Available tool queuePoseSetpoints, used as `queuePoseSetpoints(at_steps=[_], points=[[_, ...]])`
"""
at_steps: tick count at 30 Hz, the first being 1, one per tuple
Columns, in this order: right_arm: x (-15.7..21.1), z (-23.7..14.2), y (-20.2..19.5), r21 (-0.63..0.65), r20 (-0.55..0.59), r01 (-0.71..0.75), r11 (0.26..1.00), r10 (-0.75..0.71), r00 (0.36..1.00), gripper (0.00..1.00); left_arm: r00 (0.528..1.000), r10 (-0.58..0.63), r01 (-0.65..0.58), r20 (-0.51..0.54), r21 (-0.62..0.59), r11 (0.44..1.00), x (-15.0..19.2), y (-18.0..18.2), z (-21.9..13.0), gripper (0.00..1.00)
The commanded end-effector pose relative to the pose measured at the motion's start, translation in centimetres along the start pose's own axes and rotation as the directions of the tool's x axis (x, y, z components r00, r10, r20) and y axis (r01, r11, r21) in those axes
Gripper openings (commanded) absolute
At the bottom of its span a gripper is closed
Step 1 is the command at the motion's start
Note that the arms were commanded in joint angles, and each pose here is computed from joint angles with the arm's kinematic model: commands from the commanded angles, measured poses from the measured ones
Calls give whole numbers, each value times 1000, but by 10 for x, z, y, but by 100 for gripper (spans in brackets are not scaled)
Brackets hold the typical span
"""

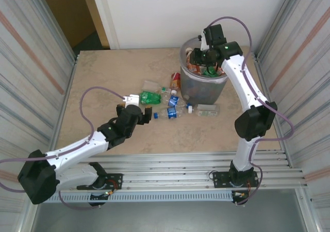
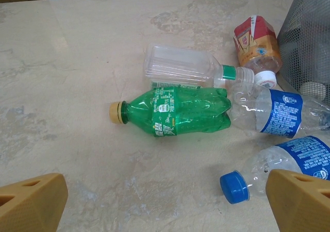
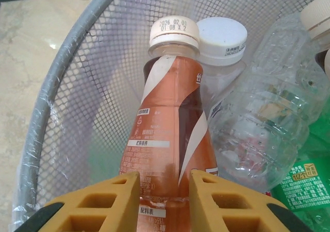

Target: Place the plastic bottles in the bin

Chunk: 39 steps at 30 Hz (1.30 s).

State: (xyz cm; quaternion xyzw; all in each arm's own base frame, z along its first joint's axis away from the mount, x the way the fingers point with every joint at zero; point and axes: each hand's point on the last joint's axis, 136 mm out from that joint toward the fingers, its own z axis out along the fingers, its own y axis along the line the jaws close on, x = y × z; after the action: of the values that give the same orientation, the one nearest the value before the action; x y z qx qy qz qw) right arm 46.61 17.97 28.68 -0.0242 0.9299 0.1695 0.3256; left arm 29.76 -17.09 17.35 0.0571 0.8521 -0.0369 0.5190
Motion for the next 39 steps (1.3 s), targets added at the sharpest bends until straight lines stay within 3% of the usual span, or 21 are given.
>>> queuePoseSetpoints(at_steps=[1,10,17,23,28,39], points=[[15,8,-2,21,-62,28,999,-27,998,30,1000,-25,25,7,-16,1000,-5,3,1,99],[26,24,-24,125,-119,85,989,-71,990,36,1000,-24,24,4,-17,1000,-4,3,2,99],[31,38,-24,147,-150,131,980,-108,983,38,1000,-21,21,-2,-23,1000,-4,4,2,99],[25,42,-18,164,-156,161,973,-136,978,46,1000,-19,19,-5,-25,1000,-4,4,2,99],[5,20,2,116,-85,162,980,-153,985,54,1000,-19,19,-3,-23,1000,-6,3,2,99],[-33,-65,25,70,124,159,985,-167,978,73,1000,9,-9,19,34,999,-17,-7,1,99]])
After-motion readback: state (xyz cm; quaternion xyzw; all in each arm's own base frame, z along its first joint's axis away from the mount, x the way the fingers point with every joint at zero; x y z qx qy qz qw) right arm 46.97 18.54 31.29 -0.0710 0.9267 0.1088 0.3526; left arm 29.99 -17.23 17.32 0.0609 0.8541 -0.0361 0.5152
